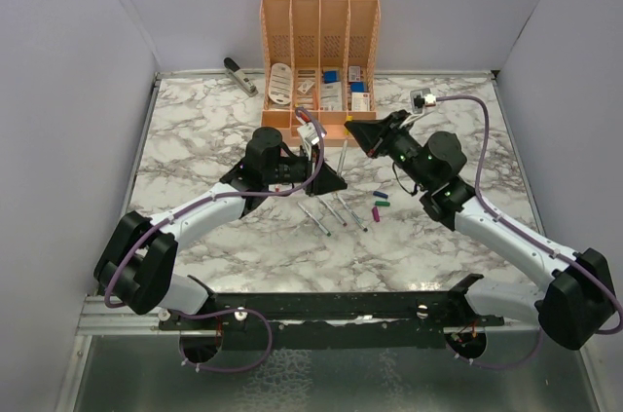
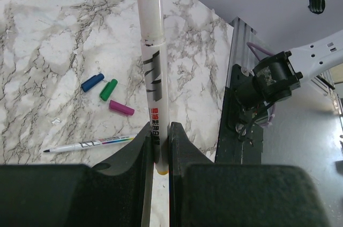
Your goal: Insert the pens into the pen caps
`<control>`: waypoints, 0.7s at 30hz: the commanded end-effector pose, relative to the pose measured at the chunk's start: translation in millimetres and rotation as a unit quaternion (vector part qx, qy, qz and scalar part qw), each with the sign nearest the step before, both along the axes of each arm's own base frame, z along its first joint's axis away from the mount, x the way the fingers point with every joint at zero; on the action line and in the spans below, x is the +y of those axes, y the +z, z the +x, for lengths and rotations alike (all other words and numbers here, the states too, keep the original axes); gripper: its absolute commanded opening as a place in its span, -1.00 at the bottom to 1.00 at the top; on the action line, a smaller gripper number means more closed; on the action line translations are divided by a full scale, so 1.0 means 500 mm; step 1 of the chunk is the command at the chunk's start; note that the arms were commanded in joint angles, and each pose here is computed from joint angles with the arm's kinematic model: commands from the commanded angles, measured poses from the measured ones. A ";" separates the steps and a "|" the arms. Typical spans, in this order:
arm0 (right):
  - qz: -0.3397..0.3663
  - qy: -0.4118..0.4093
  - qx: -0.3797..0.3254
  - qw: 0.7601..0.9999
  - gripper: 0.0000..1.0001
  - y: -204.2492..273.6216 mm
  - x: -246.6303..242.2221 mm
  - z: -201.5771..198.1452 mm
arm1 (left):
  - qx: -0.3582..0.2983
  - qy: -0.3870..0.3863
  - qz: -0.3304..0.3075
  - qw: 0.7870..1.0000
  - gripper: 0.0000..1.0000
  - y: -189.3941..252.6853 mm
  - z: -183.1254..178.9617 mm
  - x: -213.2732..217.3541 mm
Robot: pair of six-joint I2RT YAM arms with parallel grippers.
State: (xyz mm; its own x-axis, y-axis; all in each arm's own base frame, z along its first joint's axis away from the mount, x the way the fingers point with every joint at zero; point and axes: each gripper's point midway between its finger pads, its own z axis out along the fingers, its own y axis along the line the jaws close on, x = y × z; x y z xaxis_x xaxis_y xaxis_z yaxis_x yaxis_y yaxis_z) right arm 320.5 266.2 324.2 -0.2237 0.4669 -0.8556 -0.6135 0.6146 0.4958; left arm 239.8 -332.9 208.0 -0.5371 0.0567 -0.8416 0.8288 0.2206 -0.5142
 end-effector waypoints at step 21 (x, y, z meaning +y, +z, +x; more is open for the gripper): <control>-0.018 -0.001 -0.012 1.000 -0.98 -0.008 -0.005 -0.002 | -0.032 0.010 -0.017 0.999 -1.00 0.042 0.021 -0.010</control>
State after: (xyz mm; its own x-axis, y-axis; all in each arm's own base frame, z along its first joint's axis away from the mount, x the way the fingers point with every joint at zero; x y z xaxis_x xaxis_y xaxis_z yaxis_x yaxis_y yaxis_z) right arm 319.1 264.6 324.4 -0.2110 0.4573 -0.8639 -0.6184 0.6220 0.4803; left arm 242.1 -332.7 207.9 -0.5358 0.0518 -0.8428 0.8272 0.2325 -0.5116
